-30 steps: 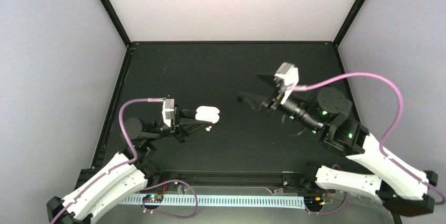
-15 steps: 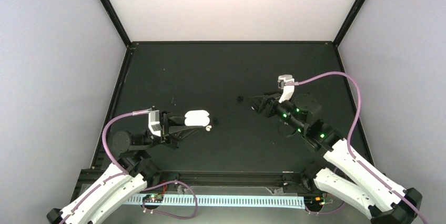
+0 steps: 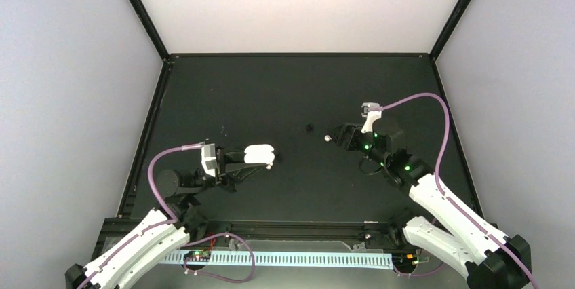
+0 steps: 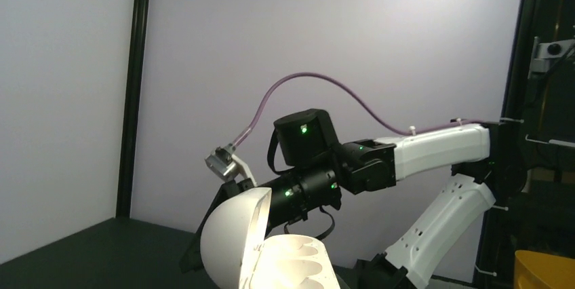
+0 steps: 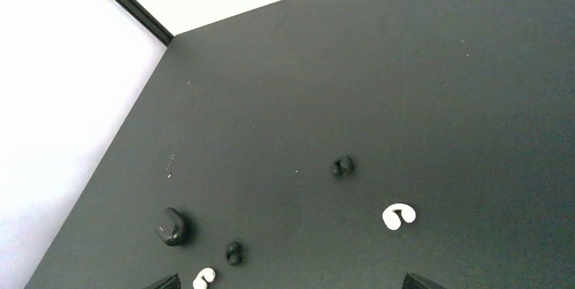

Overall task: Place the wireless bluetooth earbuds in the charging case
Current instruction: Pick up the earbud from the center of the board.

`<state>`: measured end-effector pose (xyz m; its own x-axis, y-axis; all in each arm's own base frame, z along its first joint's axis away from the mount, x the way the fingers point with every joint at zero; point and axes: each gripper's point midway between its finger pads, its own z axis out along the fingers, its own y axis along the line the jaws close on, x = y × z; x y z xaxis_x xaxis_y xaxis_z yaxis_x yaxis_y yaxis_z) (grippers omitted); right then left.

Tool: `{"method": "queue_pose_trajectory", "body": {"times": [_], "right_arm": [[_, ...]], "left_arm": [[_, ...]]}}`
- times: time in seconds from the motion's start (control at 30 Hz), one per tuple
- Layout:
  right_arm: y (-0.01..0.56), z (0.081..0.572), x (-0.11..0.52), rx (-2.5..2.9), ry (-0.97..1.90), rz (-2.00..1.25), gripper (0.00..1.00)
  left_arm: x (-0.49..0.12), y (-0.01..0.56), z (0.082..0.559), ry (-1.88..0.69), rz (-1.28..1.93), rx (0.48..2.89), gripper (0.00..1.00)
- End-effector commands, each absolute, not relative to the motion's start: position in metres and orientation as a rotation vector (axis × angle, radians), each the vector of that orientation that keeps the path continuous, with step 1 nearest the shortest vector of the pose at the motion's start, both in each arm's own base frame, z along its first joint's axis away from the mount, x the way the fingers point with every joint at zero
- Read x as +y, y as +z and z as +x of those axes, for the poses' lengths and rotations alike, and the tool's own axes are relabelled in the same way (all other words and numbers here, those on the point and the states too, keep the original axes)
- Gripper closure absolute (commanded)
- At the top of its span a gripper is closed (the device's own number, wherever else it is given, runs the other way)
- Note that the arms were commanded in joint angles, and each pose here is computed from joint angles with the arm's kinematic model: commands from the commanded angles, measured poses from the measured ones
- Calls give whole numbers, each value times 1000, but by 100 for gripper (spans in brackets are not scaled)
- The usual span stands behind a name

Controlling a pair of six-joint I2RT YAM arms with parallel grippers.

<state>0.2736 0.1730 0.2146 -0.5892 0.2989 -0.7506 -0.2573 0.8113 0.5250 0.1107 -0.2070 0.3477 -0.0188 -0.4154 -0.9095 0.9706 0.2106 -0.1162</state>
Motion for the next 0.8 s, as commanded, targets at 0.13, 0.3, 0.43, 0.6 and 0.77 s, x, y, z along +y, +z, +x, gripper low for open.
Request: {"method": "queue_pose_trajectory", "body": {"times": [0.13,0.3,0.43,0.6,0.77], "right_arm": [[206,281,178,2098,711,-32,15],[194,293,184,2136,706,0,17],[183,302,191,2148,740,35,20],[162,314,194,2185,723,92,26],[139,331,188,2230,613,159,30]], "left_arm": [[-218,373,112,-1271,759,946,98],[-220,374,111,-1247,795,968,98],[-217,362,109,-1262,787,1024,98],[-211,349,105,-1299,744,1073,98],[-202,345,97,-1308,721,1085,99]]}}
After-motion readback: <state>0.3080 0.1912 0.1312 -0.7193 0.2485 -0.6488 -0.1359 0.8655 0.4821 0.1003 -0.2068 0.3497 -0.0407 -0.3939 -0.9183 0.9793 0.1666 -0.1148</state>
